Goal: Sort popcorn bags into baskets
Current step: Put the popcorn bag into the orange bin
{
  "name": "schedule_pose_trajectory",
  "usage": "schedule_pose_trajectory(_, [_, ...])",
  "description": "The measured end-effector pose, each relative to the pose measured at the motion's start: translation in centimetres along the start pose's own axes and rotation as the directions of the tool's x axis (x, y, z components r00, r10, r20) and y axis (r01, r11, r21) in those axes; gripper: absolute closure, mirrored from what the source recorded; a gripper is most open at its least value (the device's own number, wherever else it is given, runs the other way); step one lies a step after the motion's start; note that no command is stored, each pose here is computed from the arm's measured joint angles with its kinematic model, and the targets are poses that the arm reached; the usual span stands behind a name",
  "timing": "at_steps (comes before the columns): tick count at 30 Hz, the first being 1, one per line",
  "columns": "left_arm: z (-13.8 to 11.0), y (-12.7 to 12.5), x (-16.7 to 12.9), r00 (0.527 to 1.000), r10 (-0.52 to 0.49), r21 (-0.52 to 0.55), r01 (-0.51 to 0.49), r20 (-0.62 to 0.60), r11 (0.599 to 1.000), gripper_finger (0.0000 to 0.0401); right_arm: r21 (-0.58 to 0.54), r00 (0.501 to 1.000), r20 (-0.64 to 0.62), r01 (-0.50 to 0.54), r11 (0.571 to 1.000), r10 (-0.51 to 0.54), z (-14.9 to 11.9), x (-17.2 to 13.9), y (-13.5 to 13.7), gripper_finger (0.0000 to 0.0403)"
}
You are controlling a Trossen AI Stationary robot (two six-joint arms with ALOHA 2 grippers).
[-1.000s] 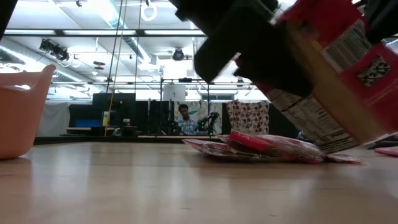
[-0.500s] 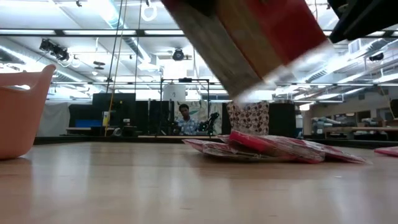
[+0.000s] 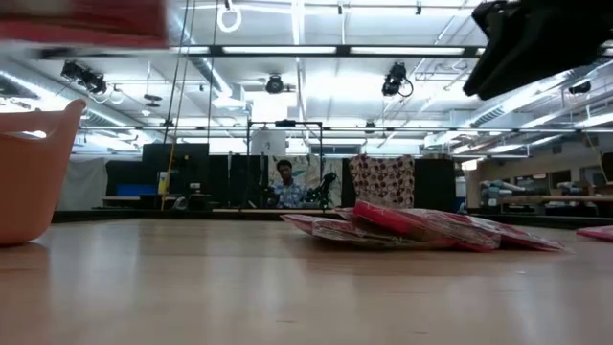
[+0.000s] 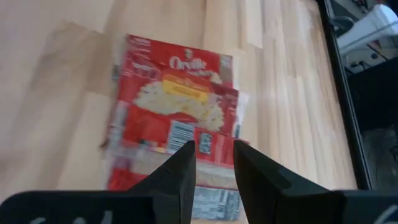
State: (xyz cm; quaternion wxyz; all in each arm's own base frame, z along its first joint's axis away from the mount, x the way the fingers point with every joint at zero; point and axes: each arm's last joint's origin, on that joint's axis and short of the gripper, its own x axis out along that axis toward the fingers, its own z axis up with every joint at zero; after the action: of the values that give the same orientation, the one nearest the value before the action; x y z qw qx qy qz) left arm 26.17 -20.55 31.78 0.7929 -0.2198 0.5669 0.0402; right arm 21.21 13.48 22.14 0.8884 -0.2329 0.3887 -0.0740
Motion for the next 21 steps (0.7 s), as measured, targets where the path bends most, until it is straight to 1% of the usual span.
schedule_pose_trajectory(3, [-1.4,0.0,-0.9,0.996,-0.007,-0.111,-0.003,-0.093,0.994,0.0368,0.015,1.0,-0.022,0.022,1.0,-0.022,0.0,0.6,-0.7,0.0291])
schedule_pose_trajectory(4, [-2.0,0.1,-1.1,0.992,-0.001,-0.144,-0.017,-0.128,0.989,0.0369,0.015,0.999,-0.029,0.026,1.0,-0.026,0.0,0.8,-1.0,0.0291])
schedule_pose_trajectory(7, [-3.8,0.4,-1.9,0.979,0.057,-0.212,-0.099,-0.197,0.972,0.0374,0.003,0.999,-0.047,0.018,1.0,-0.017,0.0,1.2,-1.5,0.0291])
schedule_pose_trajectory(11, [-6.2,0.9,-2.7,0.947,0.185,-0.241,-0.25,-0.263,0.938,0.0375,-0.017,0.998,-0.056,0.019,1.0,-0.02,0.1,1.7,-2.0,0.0291])
schedule_pose_trajectory(13, [-7.2,1.3,-3.0,0.926,0.262,-0.215,-0.324,-0.27,0.921,0.0374,-0.026,0.998,-0.06,0.025,0.999,-0.026,0.2,1.9,-2.3,0.0291])
schedule_pose_trajectory(16, [-8.4,1.6,-3.2,0.909,0.364,-0.154,-0.397,-0.204,0.905,0.0373,-0.024,0.998,-0.055,0.034,0.999,-0.035,0.3,2.2,-2.7,0.0291])
schedule_pose_trajectory(18, [-9.0,1.1,-2.9,0.912,0.377,-0.099,-0.395,-0.163,0.913,0.0372,-0.018,0.998,-0.051,0.023,1.0,-0.023,0.5,2.4,-3.0,0.0291])
schedule_pose_trajectory(21, [-9.9,0.6,-2.3,0.906,0.397,0.041,-0.395,-0.15,0.918,0.0372,-0.01,0.999,-0.041,-0.018,1.0,0.017,0.7,2.7,-3.2,0.0291])
